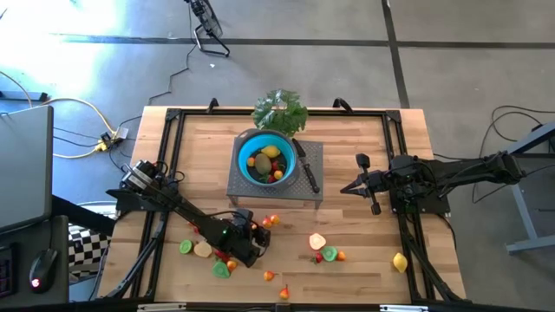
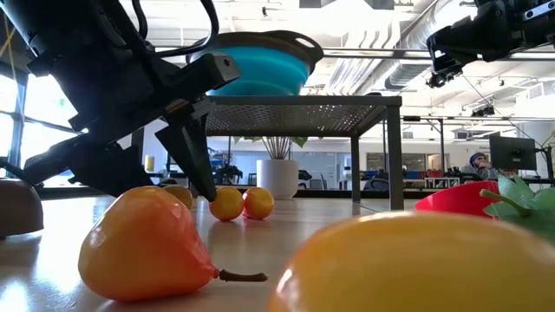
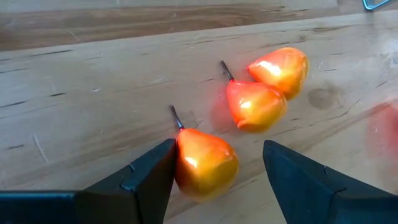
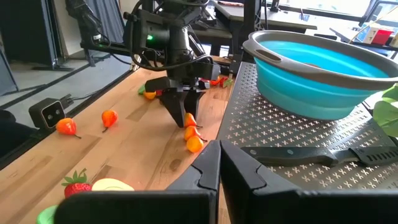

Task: Pick & Place Fruit
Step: Put the pear into the blue strainer bowl on the shelf

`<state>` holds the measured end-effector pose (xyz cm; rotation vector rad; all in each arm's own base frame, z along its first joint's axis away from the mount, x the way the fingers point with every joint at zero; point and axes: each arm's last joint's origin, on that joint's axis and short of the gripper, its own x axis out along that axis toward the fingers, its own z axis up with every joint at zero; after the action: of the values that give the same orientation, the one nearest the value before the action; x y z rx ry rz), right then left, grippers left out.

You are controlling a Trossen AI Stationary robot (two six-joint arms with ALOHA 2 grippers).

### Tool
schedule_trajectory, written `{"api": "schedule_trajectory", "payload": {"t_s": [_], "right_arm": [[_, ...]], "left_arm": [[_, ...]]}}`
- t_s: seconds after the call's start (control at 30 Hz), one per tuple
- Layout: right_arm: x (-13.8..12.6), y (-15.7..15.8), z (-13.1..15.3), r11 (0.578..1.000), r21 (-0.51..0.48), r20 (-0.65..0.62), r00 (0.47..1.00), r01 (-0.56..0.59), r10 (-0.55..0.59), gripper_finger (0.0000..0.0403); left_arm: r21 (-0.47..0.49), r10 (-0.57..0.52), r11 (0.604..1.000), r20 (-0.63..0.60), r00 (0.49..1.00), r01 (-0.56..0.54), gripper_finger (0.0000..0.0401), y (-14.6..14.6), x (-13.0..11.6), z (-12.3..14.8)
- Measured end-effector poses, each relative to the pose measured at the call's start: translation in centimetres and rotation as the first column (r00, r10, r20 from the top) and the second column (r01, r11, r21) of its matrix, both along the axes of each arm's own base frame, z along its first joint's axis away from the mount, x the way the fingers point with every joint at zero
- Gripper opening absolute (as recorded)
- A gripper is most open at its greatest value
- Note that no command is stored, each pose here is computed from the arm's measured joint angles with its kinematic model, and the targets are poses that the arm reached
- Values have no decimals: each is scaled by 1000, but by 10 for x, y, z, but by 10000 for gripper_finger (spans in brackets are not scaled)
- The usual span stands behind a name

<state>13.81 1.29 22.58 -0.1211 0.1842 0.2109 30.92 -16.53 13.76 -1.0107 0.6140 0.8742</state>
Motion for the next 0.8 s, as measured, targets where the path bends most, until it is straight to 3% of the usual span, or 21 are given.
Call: {"api": "schedule_trajectory", "payload": {"t_s": [0.37,0.8], "right_arm": [[0,0,0,1000,0,0,1000,0,0,3],[0,0,0,1000,0,0,1000,0,0,3]], "left_arm": [[-20,-2,1000,-16,1000,2,234,0,-1,-1],[-41,-10,999,-43,999,8,150,0,-2,-2]]}}
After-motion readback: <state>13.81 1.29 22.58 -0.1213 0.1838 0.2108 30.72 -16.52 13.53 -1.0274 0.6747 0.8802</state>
